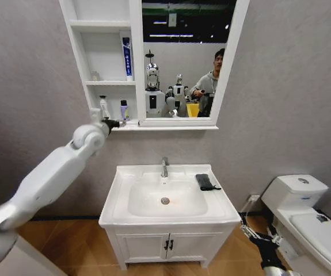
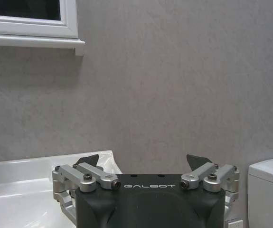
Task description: Move facial cleanser and shampoo from washbasin to cabinet, then wipe washbasin with towel.
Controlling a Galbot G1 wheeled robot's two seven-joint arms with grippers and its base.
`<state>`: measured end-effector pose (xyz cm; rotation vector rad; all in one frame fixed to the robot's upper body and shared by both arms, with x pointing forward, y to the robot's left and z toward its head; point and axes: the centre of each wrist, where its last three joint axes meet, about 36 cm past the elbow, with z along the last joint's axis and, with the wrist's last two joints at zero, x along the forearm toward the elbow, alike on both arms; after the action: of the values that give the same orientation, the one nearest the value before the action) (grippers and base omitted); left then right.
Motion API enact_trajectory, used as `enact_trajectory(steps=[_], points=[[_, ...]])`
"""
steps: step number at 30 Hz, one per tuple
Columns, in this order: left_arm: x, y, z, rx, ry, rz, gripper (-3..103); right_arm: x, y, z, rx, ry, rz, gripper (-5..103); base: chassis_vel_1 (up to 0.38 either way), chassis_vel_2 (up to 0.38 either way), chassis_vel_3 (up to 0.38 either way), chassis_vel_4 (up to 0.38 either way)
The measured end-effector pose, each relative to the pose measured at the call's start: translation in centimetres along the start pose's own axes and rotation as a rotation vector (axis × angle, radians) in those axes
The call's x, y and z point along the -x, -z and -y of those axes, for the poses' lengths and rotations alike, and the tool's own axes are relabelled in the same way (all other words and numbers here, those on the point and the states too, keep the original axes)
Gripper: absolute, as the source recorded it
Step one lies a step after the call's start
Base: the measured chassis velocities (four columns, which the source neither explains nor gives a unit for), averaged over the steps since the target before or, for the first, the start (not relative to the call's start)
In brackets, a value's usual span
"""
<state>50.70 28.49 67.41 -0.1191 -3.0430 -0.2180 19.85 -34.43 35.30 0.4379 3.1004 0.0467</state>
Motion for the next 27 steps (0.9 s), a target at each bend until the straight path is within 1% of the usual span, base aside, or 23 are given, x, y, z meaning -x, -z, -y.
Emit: enact_trajectory(steps=[1,2,3,4,6,7,8,9,10,11,12,14,15,16,17,19,20,21,22,23,24,26,27], points=[[0.0,0.0,0.0,0.000,0.000,0.000,100,0.0,0.0,0.0,0.000,0.000,0.000,100,0.000,0.000,0.000,0.000],[-1.1,-1.3,-0.4,0.015,-0.002,-0.009,100,0.0,0.1,-0.1,0.002,0.004,0.000,100,0.000,0.000,0.000,0.000],[-2.8,-3.0,-1.0,0.052,0.000,-0.020,100,0.1,0.3,-0.3,0.008,0.014,-0.001,100,0.000,0.000,0.000,0.000],[-2.8,-3.0,-1.0,0.052,0.000,-0.020,100,0.1,0.3,-0.3,0.008,0.014,-0.001,100,0.000,0.000,0.000,0.000],[-6.1,-6.1,-1.3,0.093,0.002,-0.024,100,0.1,0.7,-0.7,0.050,0.058,0.004,100,0.000,0.000,0.000,0.000],[-6.1,-6.1,-1.3,0.093,0.002,-0.024,100,0.1,0.7,-0.7,0.050,0.058,0.004,100,0.000,0.000,0.000,0.000],[-7.2,-7.2,-1.2,0.088,0.003,-0.027,100,0.0,0.8,-0.8,0.064,0.068,0.010,100,0.000,0.000,0.000,0.000],[-9.2,-9.8,-0.3,0.063,-0.011,-0.042,100,-0.2,1.0,-1.0,0.077,0.070,0.023,100,0.000,0.000,0.000,0.000],[-9.2,-9.8,-0.3,0.063,-0.011,-0.042,100,-0.2,1.0,-1.0,0.077,0.070,0.023,100,0.000,0.000,0.000,0.000],[-11.1,-12.0,0.7,0.039,-0.028,-0.053,100,-0.4,1.1,-1.0,0.075,0.067,0.030,100,0.000,0.000,0.000,0.000],[-11.1,-12.0,0.7,0.039,-0.028,-0.053,100,-0.4,1.1,-1.0,0.075,0.067,0.030,100,0.000,0.000,0.000,0.000],[-14.9,-15.6,2.0,0.007,-0.040,-0.074,100,-0.3,1.5,-0.9,0.067,0.073,0.038,100,0.000,0.000,0.000,0.000],[-14.9,-15.6,2.0,0.007,-0.040,-0.074,100,-0.3,1.5,-0.9,0.067,0.073,0.038,100,0.000,0.000,0.000,0.000],[-17.1,-17.3,2.3,-0.009,-0.020,-0.072,100,0.0,1.7,-0.9,0.062,0.082,0.040,100,0.000,0.000,0.000,0.000],[-17.1,-17.3,2.3,-0.009,-0.020,-0.072,100,0.0,1.7,-0.9,0.062,0.082,0.040,100,0.000,0.000,0.000,0.000],[-20.0,-19.2,2.5,-0.028,0.040,-0.052,100,0.6,2.0,-1.0,0.054,0.111,0.031,100,0.000,0.000,0.000,0.000],[-20.0,-19.2,2.5,-0.028,0.040,-0.052,100,0.6,2.0,-1.0,0.054,0.111,0.031,100,0.000,0.000,0.000,0.000],[-21.2,-19.9,2.5,-0.033,0.072,-0.042,100,0.8,2.2,-1.1,0.049,0.131,0.026,100,0.000,0.000,0.000,0.000],[-22.2,-20.8,2.3,-0.022,0.109,-0.023,100,1.0,2.4,-1.1,0.038,0.161,0.018,100,0.000,0.000,0.000,0.000],[-22.8,-21.5,2.0,-0.003,0.124,-0.012,100,1.1,2.5,-1.0,0.028,0.196,0.014,100,0.000,0.000,0.000,0.000],[-22.8,-21.5,2.0,-0.003,0.124,-0.012,100,1.1,2.5,-1.0,0.028,0.196,0.014,100,0.000,0.000,0.000,0.000],[-24.1,-23.1,1.8,0.018,0.116,-0.008,100,1.4,2.7,-0.9,0.020,0.291,0.009,100,0.000,0.000,0.000,0.000],[-24.1,-23.1,1.8,0.018,0.116,-0.008,100,1.4,2.7,-0.9,0.020,0.291,0.009,100,0.000,0.000,0.000,0.000]])
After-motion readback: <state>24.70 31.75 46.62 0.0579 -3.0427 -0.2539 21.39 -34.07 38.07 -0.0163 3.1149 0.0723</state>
